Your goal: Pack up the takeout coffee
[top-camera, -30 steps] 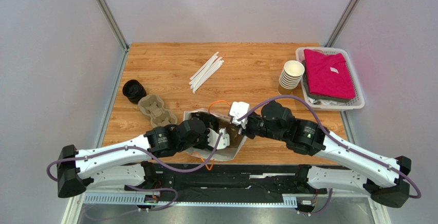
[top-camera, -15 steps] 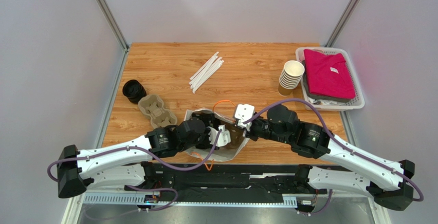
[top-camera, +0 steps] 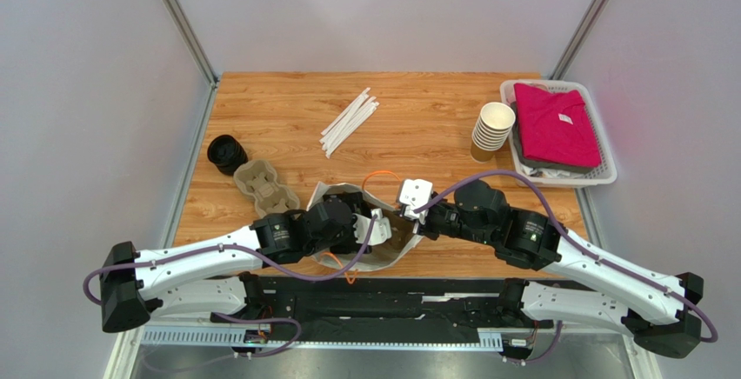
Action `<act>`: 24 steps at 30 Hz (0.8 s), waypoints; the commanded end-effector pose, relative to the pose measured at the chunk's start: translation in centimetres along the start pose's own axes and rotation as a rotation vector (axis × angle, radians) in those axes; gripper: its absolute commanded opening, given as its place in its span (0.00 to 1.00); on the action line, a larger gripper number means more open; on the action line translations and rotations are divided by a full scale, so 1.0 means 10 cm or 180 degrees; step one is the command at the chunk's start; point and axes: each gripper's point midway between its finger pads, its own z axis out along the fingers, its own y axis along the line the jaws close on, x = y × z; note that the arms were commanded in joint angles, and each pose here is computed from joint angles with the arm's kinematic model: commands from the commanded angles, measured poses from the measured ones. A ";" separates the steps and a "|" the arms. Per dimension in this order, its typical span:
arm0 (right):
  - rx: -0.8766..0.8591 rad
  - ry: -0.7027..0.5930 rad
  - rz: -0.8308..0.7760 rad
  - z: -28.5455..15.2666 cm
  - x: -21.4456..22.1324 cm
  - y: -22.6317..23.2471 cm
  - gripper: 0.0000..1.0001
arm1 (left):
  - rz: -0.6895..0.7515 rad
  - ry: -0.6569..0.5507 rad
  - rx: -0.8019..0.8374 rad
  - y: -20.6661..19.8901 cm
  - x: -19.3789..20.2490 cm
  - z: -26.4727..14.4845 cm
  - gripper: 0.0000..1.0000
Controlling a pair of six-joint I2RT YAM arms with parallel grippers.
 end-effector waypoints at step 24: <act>-0.0070 -0.0475 -0.0761 -0.01 -0.29 -0.01 0.00 | 0.0028 -0.0096 -0.0277 0.20 -0.08 -0.19 0.00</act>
